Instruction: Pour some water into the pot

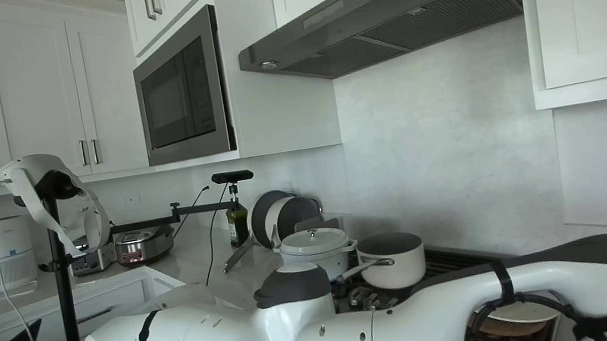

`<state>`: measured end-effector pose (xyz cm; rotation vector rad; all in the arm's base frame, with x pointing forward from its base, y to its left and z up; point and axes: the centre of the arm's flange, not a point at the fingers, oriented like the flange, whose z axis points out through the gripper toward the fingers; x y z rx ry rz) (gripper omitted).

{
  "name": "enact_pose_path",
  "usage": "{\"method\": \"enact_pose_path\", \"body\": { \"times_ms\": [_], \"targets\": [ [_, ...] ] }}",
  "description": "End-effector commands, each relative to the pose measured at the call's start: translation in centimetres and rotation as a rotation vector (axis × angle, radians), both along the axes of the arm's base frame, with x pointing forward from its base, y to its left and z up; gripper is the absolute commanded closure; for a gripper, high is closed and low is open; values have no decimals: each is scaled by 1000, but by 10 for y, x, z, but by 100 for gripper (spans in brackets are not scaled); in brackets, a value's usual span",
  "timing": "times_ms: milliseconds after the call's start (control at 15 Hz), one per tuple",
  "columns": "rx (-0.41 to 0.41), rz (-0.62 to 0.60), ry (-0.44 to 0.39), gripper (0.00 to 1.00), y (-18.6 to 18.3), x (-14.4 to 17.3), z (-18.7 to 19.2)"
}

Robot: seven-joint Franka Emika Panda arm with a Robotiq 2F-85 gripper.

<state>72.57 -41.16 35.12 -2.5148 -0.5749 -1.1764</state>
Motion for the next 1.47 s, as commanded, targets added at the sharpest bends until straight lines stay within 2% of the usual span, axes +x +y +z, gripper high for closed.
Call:
{"method": "enact_pose_path", "body": {
  "times_ms": [0, 400, 467, 533, 667, 1400],
  "targets": [
    [1, 0, -9, 65, -5, 9, -3],
    [2, -3, 1, 65, -7, 9, -9],
    [4, -4, 5, 30, -7, 10, -9],
    [8, -3, 7, 13, -7, 10, -10],
    [8, -5, 6, 1, -7, 10, -10],
    [7, -16, 16, 0, -8, 11, -4]
  ]
}}
